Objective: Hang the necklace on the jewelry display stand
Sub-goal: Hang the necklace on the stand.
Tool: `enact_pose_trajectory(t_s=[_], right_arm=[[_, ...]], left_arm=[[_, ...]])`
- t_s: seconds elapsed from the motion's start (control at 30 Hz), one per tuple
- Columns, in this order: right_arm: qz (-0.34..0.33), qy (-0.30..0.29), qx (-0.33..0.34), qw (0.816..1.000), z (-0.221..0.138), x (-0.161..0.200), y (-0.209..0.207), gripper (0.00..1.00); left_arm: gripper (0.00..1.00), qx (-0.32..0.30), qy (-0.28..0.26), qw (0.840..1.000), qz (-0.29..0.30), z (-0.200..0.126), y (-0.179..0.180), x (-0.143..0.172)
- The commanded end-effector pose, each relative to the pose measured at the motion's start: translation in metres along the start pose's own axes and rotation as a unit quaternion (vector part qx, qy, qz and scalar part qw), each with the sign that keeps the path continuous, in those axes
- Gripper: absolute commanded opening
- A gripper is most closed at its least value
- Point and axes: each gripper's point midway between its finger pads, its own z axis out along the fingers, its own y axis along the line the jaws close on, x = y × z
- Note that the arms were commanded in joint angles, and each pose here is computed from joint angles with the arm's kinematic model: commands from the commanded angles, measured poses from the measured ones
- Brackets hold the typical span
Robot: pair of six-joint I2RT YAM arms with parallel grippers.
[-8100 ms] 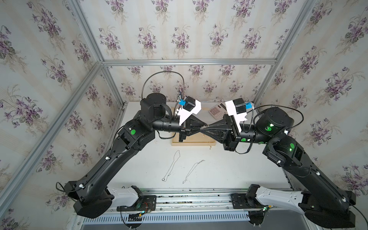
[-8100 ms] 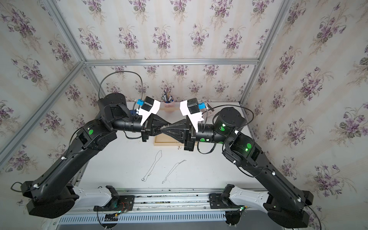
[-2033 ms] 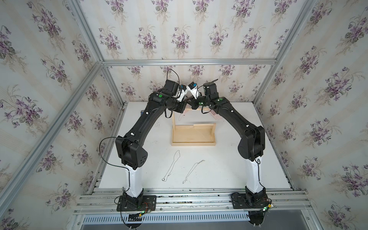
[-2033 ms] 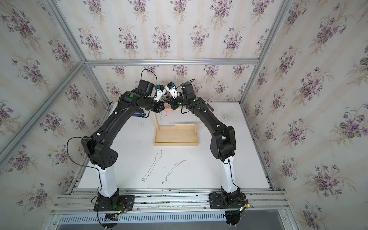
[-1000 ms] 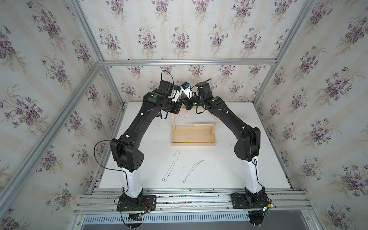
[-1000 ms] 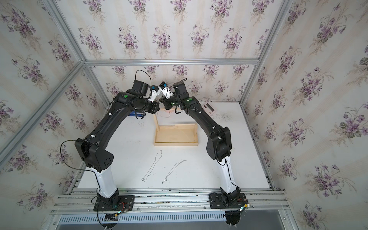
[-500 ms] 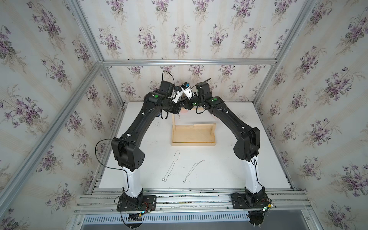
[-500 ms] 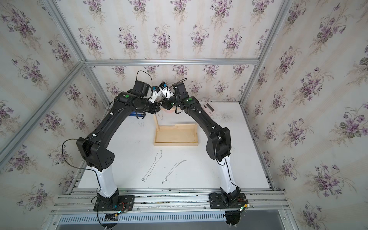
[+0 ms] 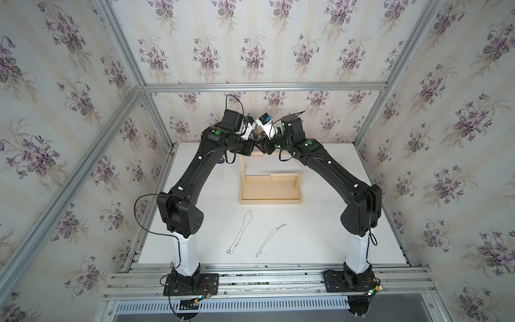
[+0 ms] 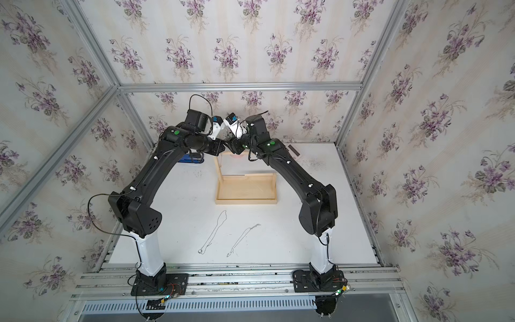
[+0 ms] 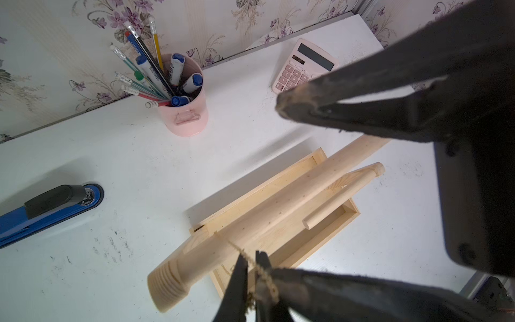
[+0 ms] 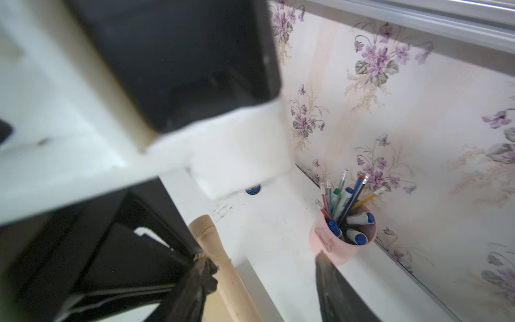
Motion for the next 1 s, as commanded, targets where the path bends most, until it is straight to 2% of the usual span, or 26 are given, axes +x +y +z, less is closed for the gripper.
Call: enact_pose_trajectory(t_s=[0.0, 0.13, 0.27, 0.43, 0.67, 0.73, 0.87, 0.97], right_arm=[[0.006, -0.033, 0.030, 0.999, -0.011, -0.014, -0.010, 0.61], [0.022, -0.045, 0.049, 0.998, -0.022, -0.014, -0.018, 0.61], [0.034, -0.059, 0.057, 0.996, -0.034, -0.016, -0.019, 0.61], [0.033, -0.069, 0.062, 0.995, -0.048, -0.022, -0.016, 0.62], [0.041, -0.081, 0.075, 0.993, -0.071, -0.029, -0.014, 0.62], [0.047, -0.087, 0.081, 0.992, -0.079, -0.032, -0.014, 0.62], [0.059, -0.094, 0.094, 0.989, -0.097, -0.037, -0.013, 0.78], [0.074, -0.097, 0.107, 0.987, -0.109, -0.041, -0.015, 0.80]], left_arm=[[0.17, 0.006, -0.002, 1.000, -0.001, 0.001, -0.001, -0.002], [0.19, 0.000, 0.001, 1.000, -0.004, 0.004, 0.001, 0.000], [0.30, 0.002, 0.001, 1.000, -0.008, 0.003, 0.002, 0.001], [0.36, 0.003, -0.008, 1.000, -0.012, -0.003, 0.001, -0.002], [0.54, 0.001, -0.030, 0.999, -0.013, -0.022, -0.002, -0.012], [0.64, -0.002, -0.037, 0.999, -0.012, -0.030, -0.003, -0.014], [0.82, -0.010, -0.056, 0.998, -0.011, -0.048, -0.005, -0.020], [0.85, -0.011, -0.067, 0.998, -0.014, -0.061, -0.007, -0.021]])
